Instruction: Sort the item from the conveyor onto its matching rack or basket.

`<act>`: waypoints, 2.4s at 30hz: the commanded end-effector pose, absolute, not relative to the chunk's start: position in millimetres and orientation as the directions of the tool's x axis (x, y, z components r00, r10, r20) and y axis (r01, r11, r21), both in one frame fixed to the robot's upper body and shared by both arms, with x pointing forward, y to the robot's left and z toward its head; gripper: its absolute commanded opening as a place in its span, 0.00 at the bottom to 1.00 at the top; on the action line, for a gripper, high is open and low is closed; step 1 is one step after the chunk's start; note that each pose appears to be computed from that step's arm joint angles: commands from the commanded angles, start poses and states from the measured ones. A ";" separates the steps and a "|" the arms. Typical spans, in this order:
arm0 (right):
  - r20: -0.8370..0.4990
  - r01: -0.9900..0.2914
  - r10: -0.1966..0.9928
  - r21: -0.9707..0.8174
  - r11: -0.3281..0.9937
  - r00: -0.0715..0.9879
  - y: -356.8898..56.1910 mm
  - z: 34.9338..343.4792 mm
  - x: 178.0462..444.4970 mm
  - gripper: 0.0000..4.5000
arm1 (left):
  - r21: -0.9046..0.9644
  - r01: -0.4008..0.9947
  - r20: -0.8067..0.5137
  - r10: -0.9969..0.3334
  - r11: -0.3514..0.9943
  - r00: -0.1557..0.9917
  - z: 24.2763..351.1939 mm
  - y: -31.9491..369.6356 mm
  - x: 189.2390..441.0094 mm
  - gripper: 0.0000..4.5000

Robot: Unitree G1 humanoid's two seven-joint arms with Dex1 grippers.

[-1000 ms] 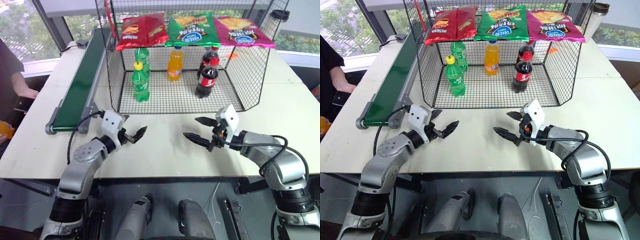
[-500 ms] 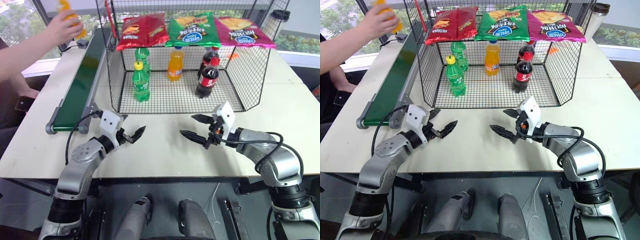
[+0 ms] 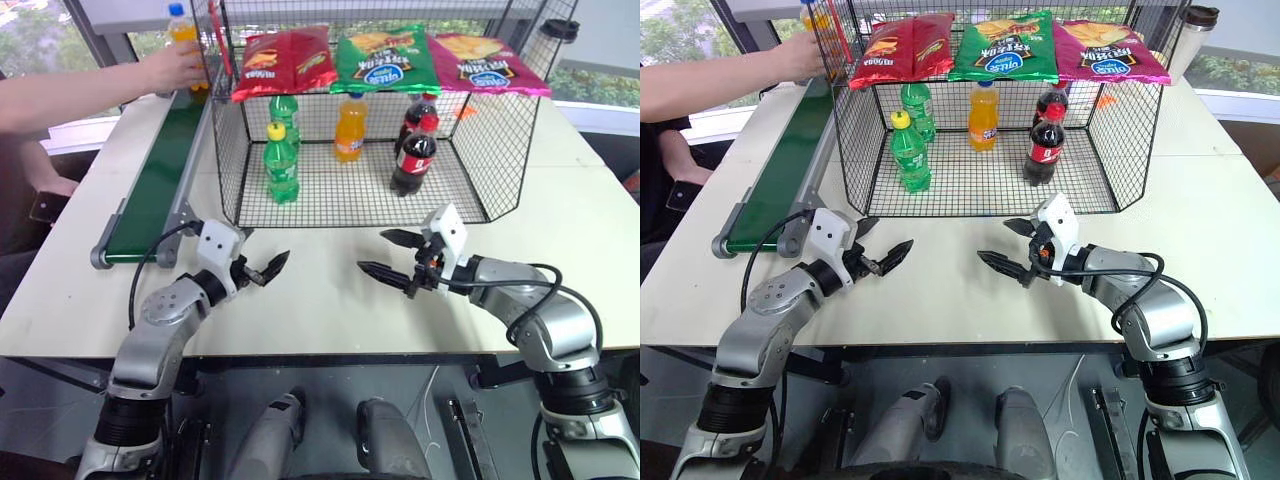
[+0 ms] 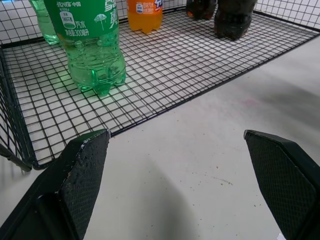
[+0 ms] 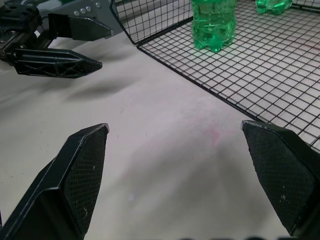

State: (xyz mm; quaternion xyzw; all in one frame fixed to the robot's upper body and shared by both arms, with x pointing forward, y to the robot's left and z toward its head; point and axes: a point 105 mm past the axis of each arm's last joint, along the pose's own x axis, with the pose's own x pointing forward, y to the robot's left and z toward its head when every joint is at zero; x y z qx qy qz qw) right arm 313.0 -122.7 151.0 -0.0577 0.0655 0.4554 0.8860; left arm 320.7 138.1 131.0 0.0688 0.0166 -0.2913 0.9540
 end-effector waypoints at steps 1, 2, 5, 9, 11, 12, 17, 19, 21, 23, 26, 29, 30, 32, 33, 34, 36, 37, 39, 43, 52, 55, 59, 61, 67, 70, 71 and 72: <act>-0.123 -0.833 0.824 -0.090 0.546 0.553 -115.2 167.3 311.2 0.98 | 0.210 0.564 -0.018 -0.573 0.799 0.819 152.9 137.0 314.1 1.00; -0.120 -0.836 0.827 -0.092 0.542 0.549 -114.1 168.7 310.9 0.98 | 0.227 0.565 -0.019 -0.577 0.793 0.817 154.9 137.6 311.9 1.00; -0.114 -0.848 0.841 -0.113 0.518 0.529 -109.7 174.9 309.3 0.98 | 0.287 0.556 -0.017 -0.577 0.780 0.817 168.9 145.3 300.6 1.00; -0.109 -0.864 0.860 -0.137 0.484 0.499 -104.4 182.2 306.4 0.98 | 0.291 0.487 0.036 -0.518 0.824 0.855 197.7 169.6 286.2 1.00; -0.104 -0.872 0.869 -0.142 0.468 0.484 -101.6 185.5 305.2 0.98 | 0.267 0.432 0.061 -0.462 0.862 0.885 208.6 186.7 283.2 1.00; -0.103 -0.874 0.871 -0.144 0.464 0.479 -100.7 186.6 304.7 0.98 | 0.256 0.404 0.071 -0.433 0.878 0.898 212.9 194.8 282.1 1.00; -0.077 -0.903 0.906 -0.156 0.401 0.416 -87.7 197.6 297.4 0.98 | 0.139 0.211 0.065 -0.222 0.967 0.973 212.2 256.3 275.5 1.00; -0.072 -0.910 0.915 -0.164 0.382 0.397 -83.3 200.5 295.4 0.98 | 0.108 0.159 0.053 -0.165 0.981 0.985 207.1 272.1 273.0 1.00; -0.069 -0.913 0.920 -0.170 0.371 0.387 -80.5 202.2 294.6 0.98 | 0.087 0.118 0.056 -0.123 0.989 0.991 205.0 283.8 271.2 1.00; -0.065 -0.915 0.923 -0.173 0.365 0.381 -78.3 203.7 294.6 0.98 | 0.047 0.062 0.070 -0.065 0.997 0.995 204.0 299.1 269.9 1.00; -0.062 -0.917 0.925 -0.173 0.361 0.375 -76.2 204.2 294.3 0.98 | 0.035 -0.009 0.061 0.007 0.999 0.998 198.3 319.6 268.7 1.00; -0.065 -0.917 0.924 -0.168 0.362 0.377 -75.8 202.6 294.6 0.98 | 0.044 -0.039 0.030 0.038 0.998 0.999 189.9 327.9 269.8 1.00; -0.069 -0.917 0.923 -0.164 0.364 0.379 -76.0 201.4 294.8 0.98 | 0.028 -0.037 0.014 0.037 0.999 0.999 186.1 328.6 271.0 1.00; -0.074 -0.916 0.921 -0.159 0.368 0.383 -76.6 199.4 295.1 0.98 | 0.005 -0.038 0.002 0.038 0.999 0.999 182.3 329.6 273.8 1.00; -0.076 -0.916 0.920 -0.155 0.371 0.386 -76.9 198.5 295.2 0.98 | 0.003 -0.041 -0.006 0.041 0.999 0.999 180.1 330.8 275.0 1.00; -0.077 -0.915 0.919 -0.154 0.373 0.387 -77.2 197.9 295.2 0.98 | 0.006 -0.040 -0.013 0.040 0.999 0.999 178.3 331.1 275.9 1.00; -0.079 -0.915 0.918 -0.150 0.375 0.390 -77.3 196.8 295.1 0.98 | 0.010 -0.037 -0.020 0.038 0.999 0.999 176.0 331.1 277.2 1.00; -0.080 -0.915 0.917 -0.149 0.376 0.390 -77.3 196.0 294.9 0.98 | 0.010 -0.037 -0.021 0.037 0.999 0.999 175.4 330.8 278.3 1.00; -0.082 -0.914 0.916 -0.146 0.378 0.392 -77.5 195.1 294.6 0.98 | 0.020 -0.032 -0.022 0.032 0.999 0.999 174.7 329.6 280.5 1.00; -0.083 -0.913 0.915 -0.143 0.382 0.396 -78.0 194.4 294.5 0.98 | 0.048 -0.027 -0.013 0.028 0.998 1.000 175.4 327.2 284.6 1.00; -0.084 -0.911 0.913 -0.144 0.386 0.400 -78.5 194.2 294.7 0.98 | 0.068 -0.023 0.022 0.022 0.997 1.000 180.0 321.7 292.9 1.00; -0.085 -0.911 0.912 -0.145 0.387 0.401 -78.7 194.2 295.3 0.98 | 0.065 -0.015 0.029 0.013 0.998 0.999 180.1 317.6 297.6 1.00; -0.086 -0.910 0.911 -0.147 0.388 0.403 -78.9 194.1 295.8 0.98 | 0.061 -0.001 0.040 -0.002 0.998 0.999 180.6 311.5 302.9 1.00; -0.087 -0.909 0.910 -0.148 0.390 0.404 -79.3 194.1 295.9 0.98 | 0.057 0.002 0.046 -0.004 0.998 0.999 181.5 310.1 304.9 1.00; -0.088 -0.907 0.909 -0.148 0.393 0.408 -80.2 194.4 295.6 0.98 | 0.055 0.016 0.042 -0.019 0.998 0.999 179.0 305.4 309.9 1.00; -0.089 -0.906 0.907 -0.149 0.397 0.412 -81.0 194.4 295.9 0.98 | 0.063 0.020 0.033 -0.022 0.998 0.999 176.4 304.4 311.1 1.00; -0.089 -0.905 0.906 -0.149 0.398 0.413 -81.3 194.5 295.8 0.98 | 0.065 0.020 0.031 -0.022 0.998 0.999 175.9 304.3 311.1 1.00; -0.090 -0.904 0.905 -0.150 0.400 0.415 -81.9 194.4 296.1 0.98 | 0.073 0.030 0.023 -0.032 0.997 0.999 173.9 303.5 311.0 1.00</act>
